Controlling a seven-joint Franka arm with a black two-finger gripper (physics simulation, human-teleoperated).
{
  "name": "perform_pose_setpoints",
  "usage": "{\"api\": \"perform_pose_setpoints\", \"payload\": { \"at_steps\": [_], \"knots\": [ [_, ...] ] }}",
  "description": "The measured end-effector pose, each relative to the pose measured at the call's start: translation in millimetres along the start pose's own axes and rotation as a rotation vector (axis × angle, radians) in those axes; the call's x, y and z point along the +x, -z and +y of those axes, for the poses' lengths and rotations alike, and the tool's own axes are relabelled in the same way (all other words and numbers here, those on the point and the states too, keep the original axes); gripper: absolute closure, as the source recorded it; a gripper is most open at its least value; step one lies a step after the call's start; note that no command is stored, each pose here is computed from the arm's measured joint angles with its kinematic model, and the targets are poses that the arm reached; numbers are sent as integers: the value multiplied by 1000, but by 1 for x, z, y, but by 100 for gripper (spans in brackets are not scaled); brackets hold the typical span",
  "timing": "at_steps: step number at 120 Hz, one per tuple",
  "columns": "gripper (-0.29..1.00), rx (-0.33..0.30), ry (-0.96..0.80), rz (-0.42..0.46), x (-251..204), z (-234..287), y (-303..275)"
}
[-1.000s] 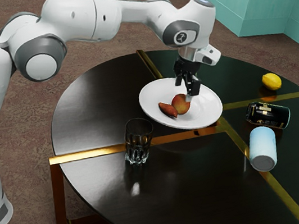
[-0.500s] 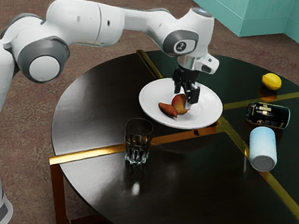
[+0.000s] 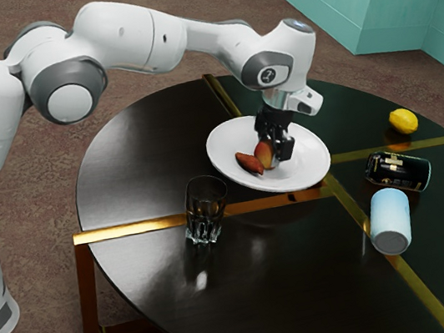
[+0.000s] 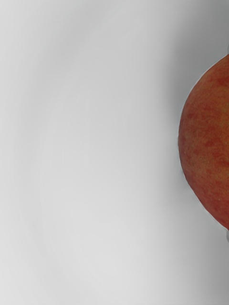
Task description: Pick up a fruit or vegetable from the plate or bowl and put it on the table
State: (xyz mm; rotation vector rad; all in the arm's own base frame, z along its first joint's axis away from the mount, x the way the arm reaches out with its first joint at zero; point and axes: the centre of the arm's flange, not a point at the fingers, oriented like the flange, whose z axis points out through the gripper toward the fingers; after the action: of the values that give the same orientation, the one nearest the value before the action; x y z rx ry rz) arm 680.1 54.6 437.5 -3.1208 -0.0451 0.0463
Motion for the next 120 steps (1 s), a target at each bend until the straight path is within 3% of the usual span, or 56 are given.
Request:
{"api": "perform_pose_setpoints", "payload": {
  "at_steps": [18, 47, 89, 120],
  "knots": [
    [37, 5, 4, 9, -1, -2, 7],
    [39, 12, -2, 81, -11, 2, 68],
    [38, 25, -261, 98, -21, 157, 96],
    [39, 34, -339, 83, -32, 207, 91]
  ]
}}
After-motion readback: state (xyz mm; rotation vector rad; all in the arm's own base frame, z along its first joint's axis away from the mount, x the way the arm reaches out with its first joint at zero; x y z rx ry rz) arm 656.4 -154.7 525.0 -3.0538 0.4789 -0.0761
